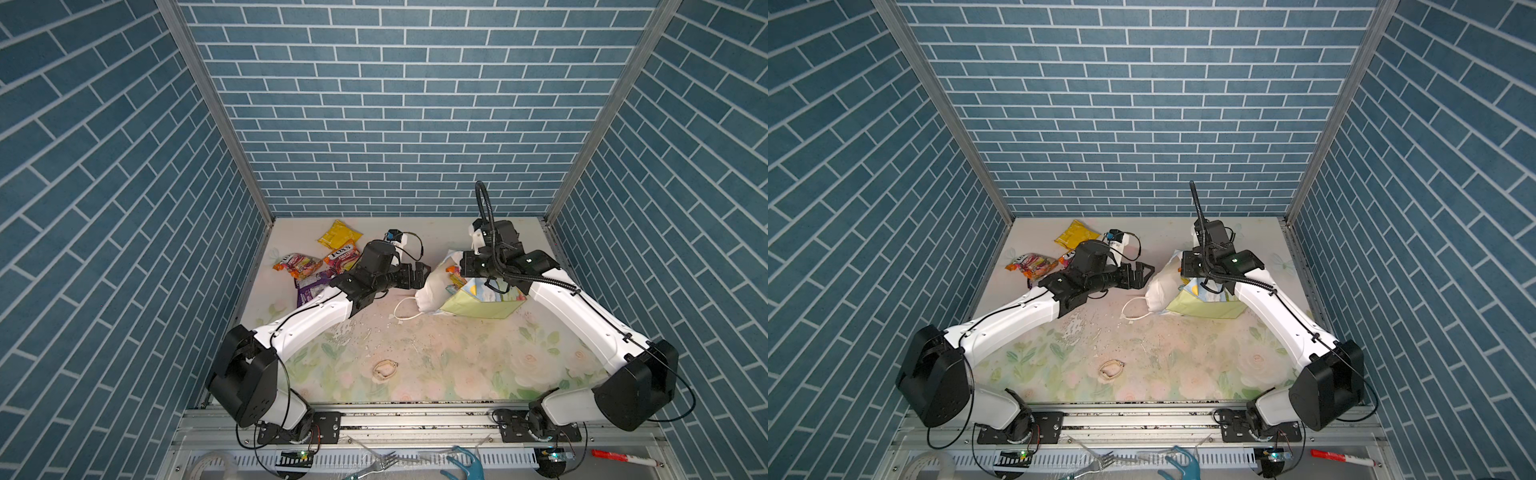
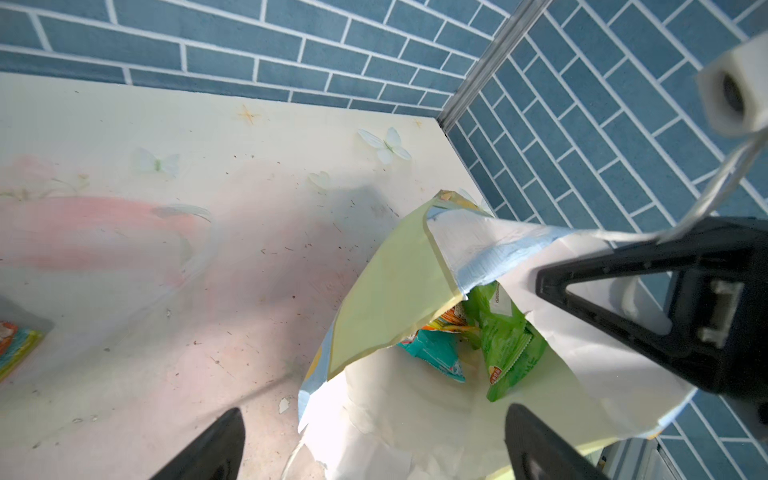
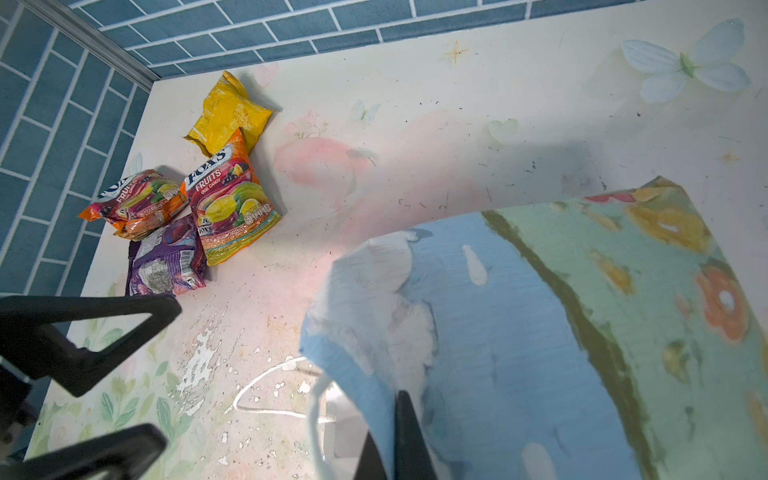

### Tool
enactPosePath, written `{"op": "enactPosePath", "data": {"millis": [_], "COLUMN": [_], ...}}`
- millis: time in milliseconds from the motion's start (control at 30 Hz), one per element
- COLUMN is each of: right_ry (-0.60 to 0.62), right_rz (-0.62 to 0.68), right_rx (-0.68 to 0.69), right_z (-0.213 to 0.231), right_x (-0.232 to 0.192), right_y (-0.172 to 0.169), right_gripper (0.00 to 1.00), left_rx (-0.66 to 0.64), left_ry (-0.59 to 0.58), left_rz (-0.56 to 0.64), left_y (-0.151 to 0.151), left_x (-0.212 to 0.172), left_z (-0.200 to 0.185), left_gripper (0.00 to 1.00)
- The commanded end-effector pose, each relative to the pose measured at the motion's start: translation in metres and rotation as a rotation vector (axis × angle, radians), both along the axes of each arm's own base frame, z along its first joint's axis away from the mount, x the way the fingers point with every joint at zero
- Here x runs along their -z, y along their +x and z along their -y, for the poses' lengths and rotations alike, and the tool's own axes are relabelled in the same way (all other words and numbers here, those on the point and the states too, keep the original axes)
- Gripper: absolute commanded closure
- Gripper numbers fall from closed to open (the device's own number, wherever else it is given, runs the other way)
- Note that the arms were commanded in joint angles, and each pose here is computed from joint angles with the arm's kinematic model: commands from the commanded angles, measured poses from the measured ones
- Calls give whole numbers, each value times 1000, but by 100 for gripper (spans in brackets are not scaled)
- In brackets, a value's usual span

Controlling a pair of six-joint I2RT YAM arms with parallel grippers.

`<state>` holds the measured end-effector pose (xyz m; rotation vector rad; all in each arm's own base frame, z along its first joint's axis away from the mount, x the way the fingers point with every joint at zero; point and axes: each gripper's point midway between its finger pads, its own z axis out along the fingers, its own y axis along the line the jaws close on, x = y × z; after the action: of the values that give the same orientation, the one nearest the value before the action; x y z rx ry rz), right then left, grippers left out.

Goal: Take the snacks out of the paper bag
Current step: 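Reach the left gripper back into the bag held open by the right gripper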

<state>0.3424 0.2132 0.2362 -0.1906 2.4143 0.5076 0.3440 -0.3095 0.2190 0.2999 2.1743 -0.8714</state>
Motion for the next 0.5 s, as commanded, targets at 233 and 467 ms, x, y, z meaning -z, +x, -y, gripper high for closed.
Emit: {"op": "enactPosePath", "data": {"millis": [233, 467], "right_ry": [32, 50], "right_rz": [15, 28], "right_rx": [-17, -86], "right_z": [-13, -20], "right_x": [-16, -16], "right_y": [12, 6], "right_gripper": [100, 100], "left_rx": [82, 95], "left_ry": [-87, -71], "left_rz": [-41, -100], "left_y": [-14, -6], "left_x": [26, 54], "left_z": [40, 55], "left_gripper": [8, 12]}}
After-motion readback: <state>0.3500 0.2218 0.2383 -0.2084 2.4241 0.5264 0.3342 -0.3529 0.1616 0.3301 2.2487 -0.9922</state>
